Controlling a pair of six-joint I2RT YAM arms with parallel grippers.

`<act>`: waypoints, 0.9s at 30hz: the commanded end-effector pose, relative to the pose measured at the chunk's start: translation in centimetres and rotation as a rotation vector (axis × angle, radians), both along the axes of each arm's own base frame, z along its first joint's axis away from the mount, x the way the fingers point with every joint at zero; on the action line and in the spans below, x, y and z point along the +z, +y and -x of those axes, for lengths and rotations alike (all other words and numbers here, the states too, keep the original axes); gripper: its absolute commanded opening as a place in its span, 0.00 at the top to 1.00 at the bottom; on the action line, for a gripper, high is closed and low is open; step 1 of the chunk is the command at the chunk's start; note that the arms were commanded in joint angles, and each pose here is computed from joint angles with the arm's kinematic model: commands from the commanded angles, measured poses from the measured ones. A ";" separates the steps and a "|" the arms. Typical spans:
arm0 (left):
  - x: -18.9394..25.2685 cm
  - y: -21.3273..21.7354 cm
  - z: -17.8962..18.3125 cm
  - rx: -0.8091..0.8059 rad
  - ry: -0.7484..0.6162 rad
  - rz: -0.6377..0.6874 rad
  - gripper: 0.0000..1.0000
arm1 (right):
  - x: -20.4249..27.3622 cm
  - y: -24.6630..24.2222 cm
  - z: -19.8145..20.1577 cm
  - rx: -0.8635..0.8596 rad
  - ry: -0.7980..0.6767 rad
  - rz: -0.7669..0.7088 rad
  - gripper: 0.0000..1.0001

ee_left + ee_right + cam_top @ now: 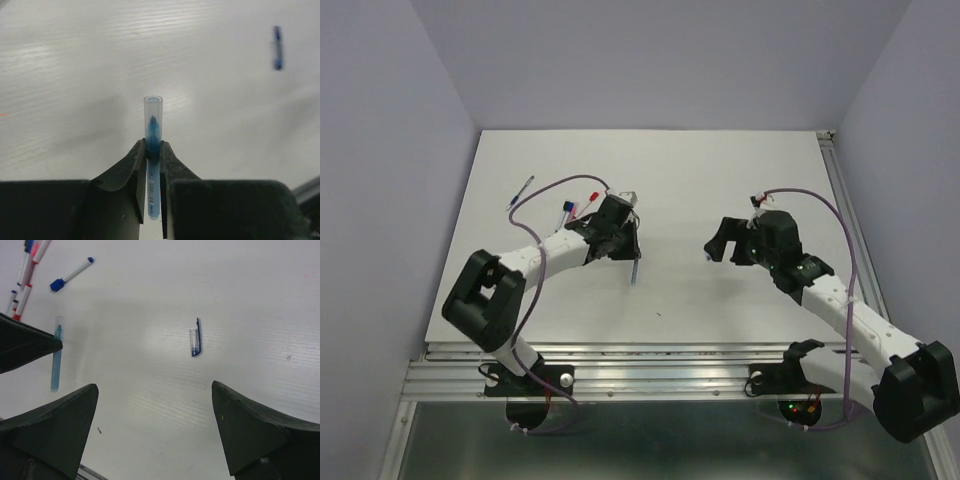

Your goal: Open the pen caps

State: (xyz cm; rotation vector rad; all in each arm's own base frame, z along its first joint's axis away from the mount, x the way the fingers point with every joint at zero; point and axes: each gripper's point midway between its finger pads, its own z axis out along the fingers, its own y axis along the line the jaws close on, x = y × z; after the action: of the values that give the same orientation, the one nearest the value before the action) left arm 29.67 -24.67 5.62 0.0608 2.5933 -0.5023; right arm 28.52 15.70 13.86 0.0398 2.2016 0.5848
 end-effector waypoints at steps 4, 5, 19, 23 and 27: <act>14.0 -6.8 4.1 -0.423 -0.437 0.407 1.00 | 8.0 5.3 2.8 0.346 -0.299 -0.272 0.00; 14.5 -7.3 5.1 -0.467 -0.459 0.445 1.00 | 8.3 5.6 3.3 0.365 -0.302 -0.311 0.00; 19.3 -7.8 8.5 -0.530 -0.590 0.573 1.00 | 11.7 8.9 6.8 0.640 -0.332 -0.527 0.00; 19.2 -8.1 8.8 -0.544 -0.580 0.579 1.00 | 12.9 8.8 6.1 0.588 -0.367 -0.559 0.00; 19.1 -8.5 8.7 -0.547 -0.568 0.579 1.00 | 13.9 8.9 5.3 0.566 -0.388 -0.579 0.02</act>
State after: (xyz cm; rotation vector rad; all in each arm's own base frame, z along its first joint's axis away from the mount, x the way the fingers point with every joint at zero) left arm 21.25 -32.46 22.67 0.5918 1.8668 -1.1726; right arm 22.60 24.56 25.24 -0.3814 1.7079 1.3980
